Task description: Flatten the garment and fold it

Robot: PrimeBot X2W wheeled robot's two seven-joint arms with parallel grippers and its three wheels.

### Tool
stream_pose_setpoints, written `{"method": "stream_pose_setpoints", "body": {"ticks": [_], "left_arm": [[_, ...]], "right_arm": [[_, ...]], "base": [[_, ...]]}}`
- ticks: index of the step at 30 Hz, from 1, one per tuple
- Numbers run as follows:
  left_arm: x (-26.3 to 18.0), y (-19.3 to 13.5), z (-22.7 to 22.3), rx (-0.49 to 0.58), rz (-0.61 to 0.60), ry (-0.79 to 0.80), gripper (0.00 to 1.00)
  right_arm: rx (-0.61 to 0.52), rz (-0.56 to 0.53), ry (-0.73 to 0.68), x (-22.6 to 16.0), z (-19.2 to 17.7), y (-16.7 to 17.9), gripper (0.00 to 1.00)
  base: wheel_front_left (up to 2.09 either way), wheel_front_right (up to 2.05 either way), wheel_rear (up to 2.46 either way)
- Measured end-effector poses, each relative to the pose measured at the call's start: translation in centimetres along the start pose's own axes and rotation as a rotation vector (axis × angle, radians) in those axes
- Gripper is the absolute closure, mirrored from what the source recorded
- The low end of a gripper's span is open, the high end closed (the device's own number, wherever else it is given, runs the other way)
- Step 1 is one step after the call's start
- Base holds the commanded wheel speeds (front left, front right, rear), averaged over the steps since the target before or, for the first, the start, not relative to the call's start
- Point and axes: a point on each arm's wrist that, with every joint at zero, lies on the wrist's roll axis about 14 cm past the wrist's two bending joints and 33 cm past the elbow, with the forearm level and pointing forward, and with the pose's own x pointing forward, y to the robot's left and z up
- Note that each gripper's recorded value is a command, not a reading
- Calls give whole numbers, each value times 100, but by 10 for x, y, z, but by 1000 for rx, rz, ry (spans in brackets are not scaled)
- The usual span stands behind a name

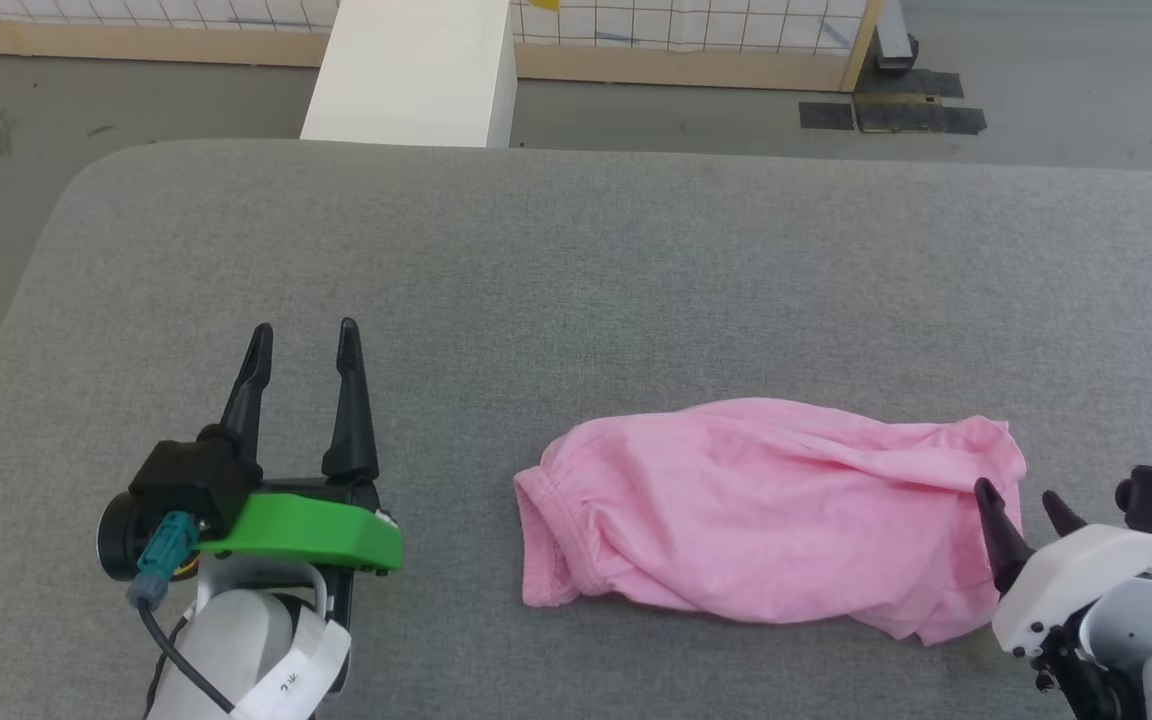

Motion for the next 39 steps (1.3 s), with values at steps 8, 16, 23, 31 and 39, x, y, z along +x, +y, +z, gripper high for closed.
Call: {"method": "stream_pose_setpoints", "body": {"ticks": [8,16,23,31,39], "left_arm": [[3,3,-15,12,-6,22,0],[1,3,-22,7,-16,38,0],[0,5,-24,4,-17,44,0],[0,1,-22,1,-33,40,0],[-5,-2,-23,-2,-37,47,0]], "right_arm": [[42,5,211,20,-35,5,0],[1,31,361,28,-45,15,0],[41,107,371,25,-44,35,100],[56,24,263,19,-29,11,100],[5,-221,155,-5,-1,-66,100]], "base": [[0,0,0],[0,0,0],[0,0,0],[0,0,0],[0,0,0]]}}
